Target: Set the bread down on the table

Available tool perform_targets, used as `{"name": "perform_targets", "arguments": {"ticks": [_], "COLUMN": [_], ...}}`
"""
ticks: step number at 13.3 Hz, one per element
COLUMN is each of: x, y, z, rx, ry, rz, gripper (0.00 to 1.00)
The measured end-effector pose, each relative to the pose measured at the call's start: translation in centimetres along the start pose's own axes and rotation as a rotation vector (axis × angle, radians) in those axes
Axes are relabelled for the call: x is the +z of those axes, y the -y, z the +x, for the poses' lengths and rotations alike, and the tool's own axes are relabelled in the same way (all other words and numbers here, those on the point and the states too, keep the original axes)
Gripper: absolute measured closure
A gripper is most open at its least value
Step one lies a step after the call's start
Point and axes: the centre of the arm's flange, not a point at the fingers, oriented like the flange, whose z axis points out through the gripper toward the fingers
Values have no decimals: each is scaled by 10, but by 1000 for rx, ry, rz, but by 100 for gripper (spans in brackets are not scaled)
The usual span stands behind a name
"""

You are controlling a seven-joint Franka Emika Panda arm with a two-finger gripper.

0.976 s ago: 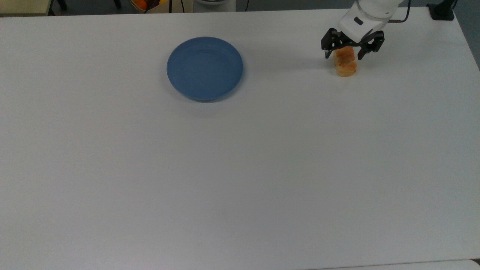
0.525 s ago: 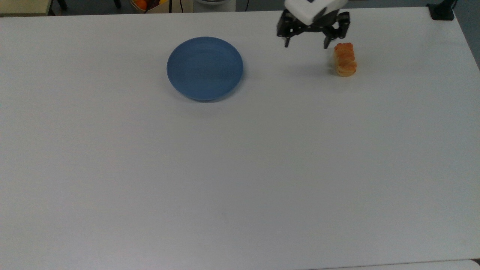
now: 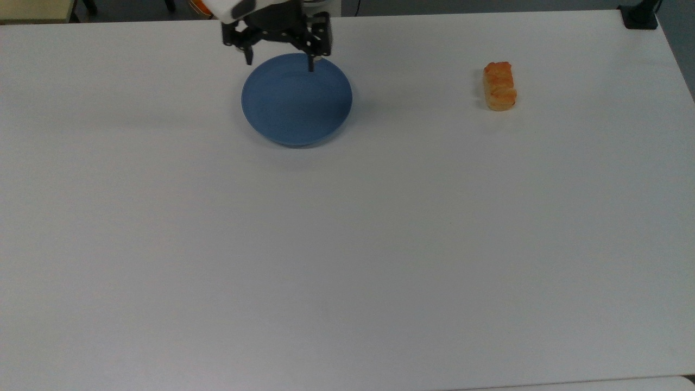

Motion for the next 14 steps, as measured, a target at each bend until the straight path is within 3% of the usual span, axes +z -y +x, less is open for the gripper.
{"name": "perform_targets", "arguments": {"ticks": [5,14], "x": [1,-2], "y": [-78,-103], "z": [1,2], "rx": [26,59], "ry": [2,-30], "rz": [-5,27], "gripper": [0,0]}}
